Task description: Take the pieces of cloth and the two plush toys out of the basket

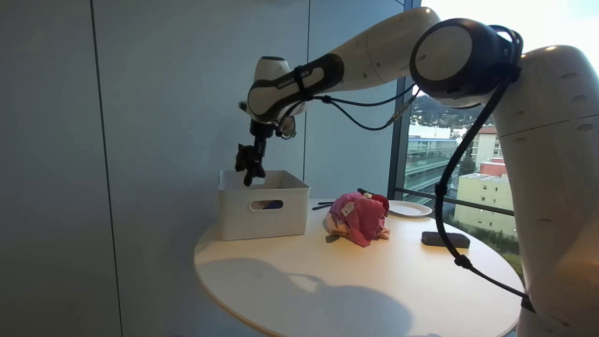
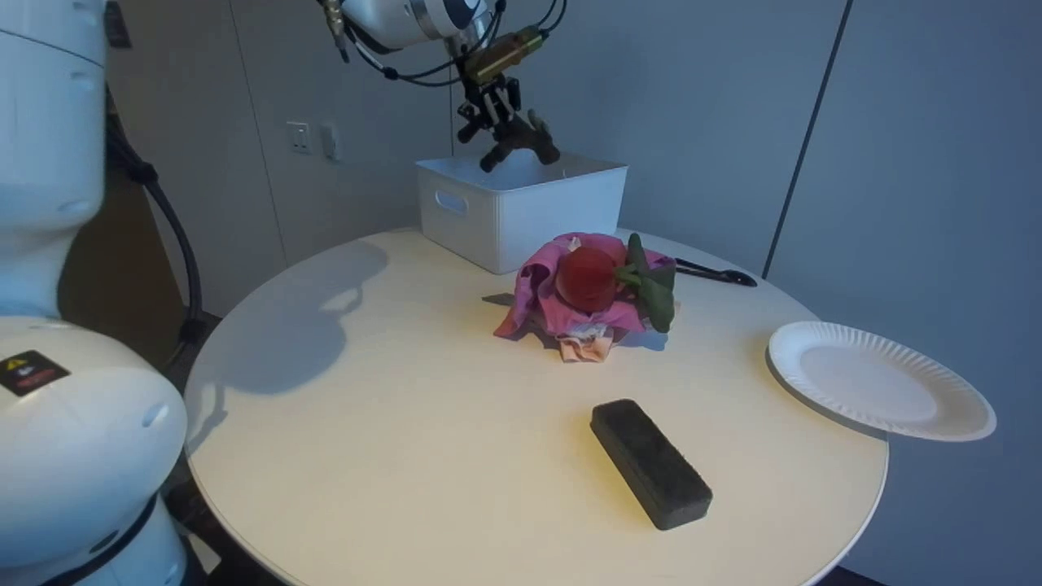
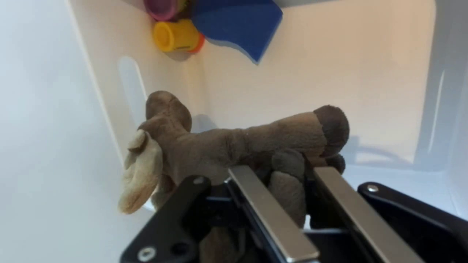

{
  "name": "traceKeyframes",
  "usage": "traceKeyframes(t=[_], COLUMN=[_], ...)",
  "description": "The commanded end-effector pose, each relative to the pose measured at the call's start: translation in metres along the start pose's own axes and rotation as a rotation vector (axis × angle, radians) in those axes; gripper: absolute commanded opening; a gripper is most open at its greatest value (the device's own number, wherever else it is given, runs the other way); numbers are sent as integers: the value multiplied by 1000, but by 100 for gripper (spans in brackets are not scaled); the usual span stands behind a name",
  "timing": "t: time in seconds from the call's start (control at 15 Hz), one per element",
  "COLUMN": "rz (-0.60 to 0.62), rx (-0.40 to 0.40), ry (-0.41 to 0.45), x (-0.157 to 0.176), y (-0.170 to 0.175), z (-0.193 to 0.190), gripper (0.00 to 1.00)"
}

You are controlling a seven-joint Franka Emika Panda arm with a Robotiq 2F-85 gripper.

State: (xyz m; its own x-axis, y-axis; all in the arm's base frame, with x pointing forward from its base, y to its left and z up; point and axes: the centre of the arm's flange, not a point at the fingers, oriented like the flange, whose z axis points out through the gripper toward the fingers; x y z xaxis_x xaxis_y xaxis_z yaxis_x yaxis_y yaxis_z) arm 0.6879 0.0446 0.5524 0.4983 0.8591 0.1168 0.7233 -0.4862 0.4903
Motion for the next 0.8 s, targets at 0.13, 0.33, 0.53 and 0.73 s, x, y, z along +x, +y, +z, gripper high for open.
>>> traceKeyframes(t=[0.13,0.33,0.53,0.73], rz=[212,357,513,672], rx=[-194,-251,-264,-210], ry=[-111,-191,-288,-404], x=[-84,-126,-168,-205], y=[-43,-56,-74,-83], z=[-73,-100,-113,-96], gripper=[4,4,4,4])
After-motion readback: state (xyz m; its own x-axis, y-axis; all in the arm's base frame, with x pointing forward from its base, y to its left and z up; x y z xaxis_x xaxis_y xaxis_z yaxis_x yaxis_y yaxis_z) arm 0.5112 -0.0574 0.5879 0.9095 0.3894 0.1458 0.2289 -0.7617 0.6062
